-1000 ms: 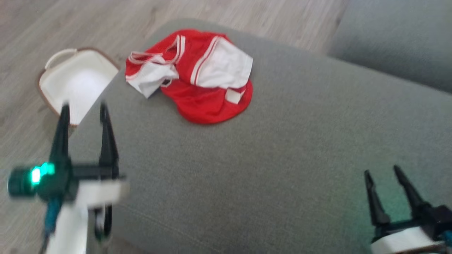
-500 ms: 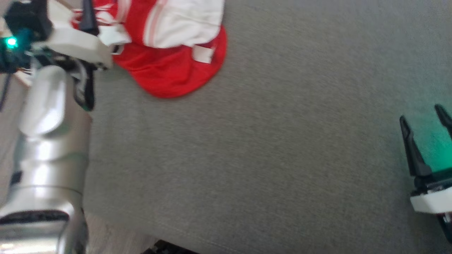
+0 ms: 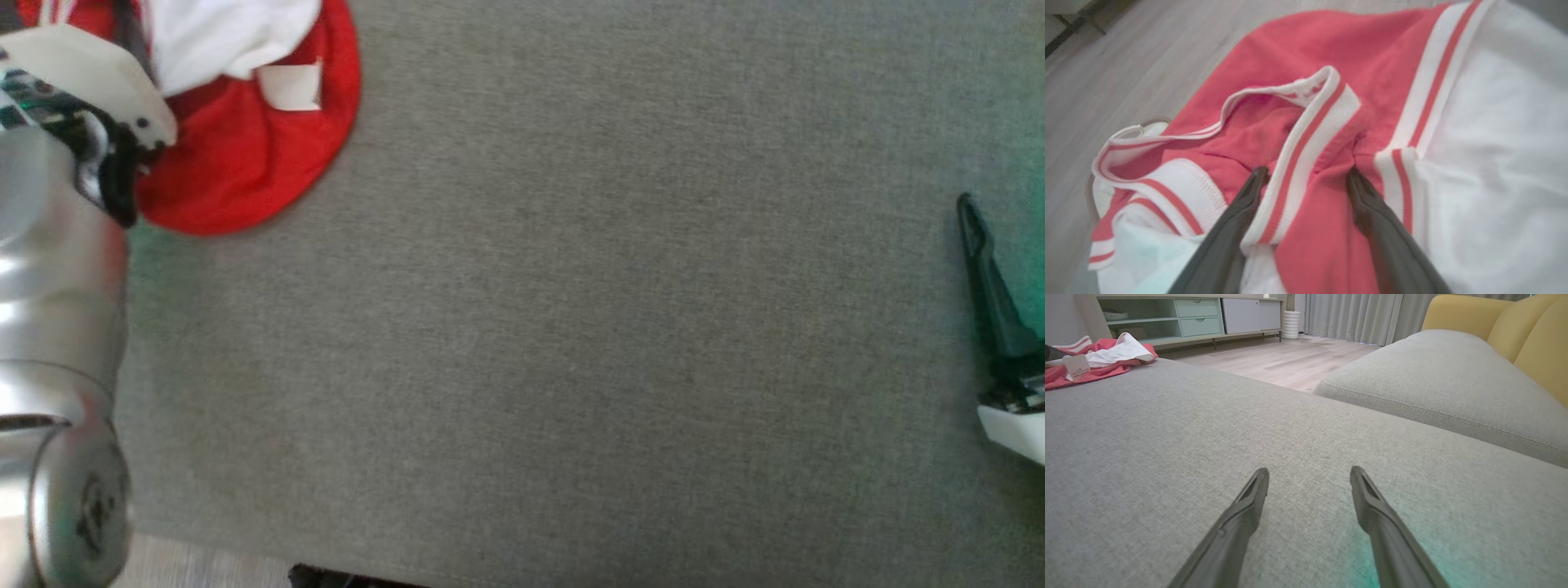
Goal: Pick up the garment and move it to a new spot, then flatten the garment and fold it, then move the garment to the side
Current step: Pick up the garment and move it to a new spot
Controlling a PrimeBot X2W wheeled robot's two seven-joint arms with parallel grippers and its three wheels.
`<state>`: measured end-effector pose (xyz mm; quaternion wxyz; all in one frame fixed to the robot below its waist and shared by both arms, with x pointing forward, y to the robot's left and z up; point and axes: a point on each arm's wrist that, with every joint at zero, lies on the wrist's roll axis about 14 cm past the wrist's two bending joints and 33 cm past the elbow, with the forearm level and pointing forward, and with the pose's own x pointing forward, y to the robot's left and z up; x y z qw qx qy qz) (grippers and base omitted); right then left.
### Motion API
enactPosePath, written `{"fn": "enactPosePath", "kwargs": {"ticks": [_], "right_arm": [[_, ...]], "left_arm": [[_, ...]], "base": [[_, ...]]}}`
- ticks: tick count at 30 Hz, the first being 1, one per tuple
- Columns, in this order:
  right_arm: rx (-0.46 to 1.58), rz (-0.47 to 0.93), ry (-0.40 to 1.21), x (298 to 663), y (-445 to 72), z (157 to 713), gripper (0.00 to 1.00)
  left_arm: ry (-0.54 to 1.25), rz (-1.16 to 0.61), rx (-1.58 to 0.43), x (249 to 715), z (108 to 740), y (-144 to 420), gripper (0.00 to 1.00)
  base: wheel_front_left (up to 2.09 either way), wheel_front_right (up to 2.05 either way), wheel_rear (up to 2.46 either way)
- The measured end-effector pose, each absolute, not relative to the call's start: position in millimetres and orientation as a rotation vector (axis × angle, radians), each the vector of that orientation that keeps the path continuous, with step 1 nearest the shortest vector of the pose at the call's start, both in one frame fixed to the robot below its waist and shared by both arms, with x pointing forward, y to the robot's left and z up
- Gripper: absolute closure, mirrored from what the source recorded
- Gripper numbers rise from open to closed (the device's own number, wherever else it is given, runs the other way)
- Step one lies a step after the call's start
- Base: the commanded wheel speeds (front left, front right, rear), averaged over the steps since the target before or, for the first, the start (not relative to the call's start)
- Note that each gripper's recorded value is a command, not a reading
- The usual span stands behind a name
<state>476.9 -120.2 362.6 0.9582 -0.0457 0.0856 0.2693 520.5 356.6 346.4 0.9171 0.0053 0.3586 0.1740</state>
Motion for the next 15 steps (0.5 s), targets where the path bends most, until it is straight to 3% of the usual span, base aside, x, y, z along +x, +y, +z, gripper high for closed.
{"fn": "enactPosePath", "kwargs": {"ticks": [1,2,3,15], "right_arm": [[-0.093,0.54,0.173,478.1,-122.1,361.9,0.0],[-0.095,0.534,0.172,479.1,-124.2,361.5,0.0],[-0.096,0.528,0.168,480.1,-125.9,362.1,0.0],[-0.042,0.444,0.153,469.7,-124.3,385.4,0.0]], "left_arm": [[0.76,0.356,0.008,522.5,341.9,355.9,0.0],[0.772,0.347,0.008,525.7,340.0,355.2,0.07],[0.77,0.347,0.013,529.4,340.6,356.5,1.0],[0.41,0.244,0.206,561.6,430.9,360.7,1.0]], "base": [[0.0,0.0,0.0],[0.0,0.0,0.0],[0.0,0.0,0.0],[0.0,0.0,0.0]]}}
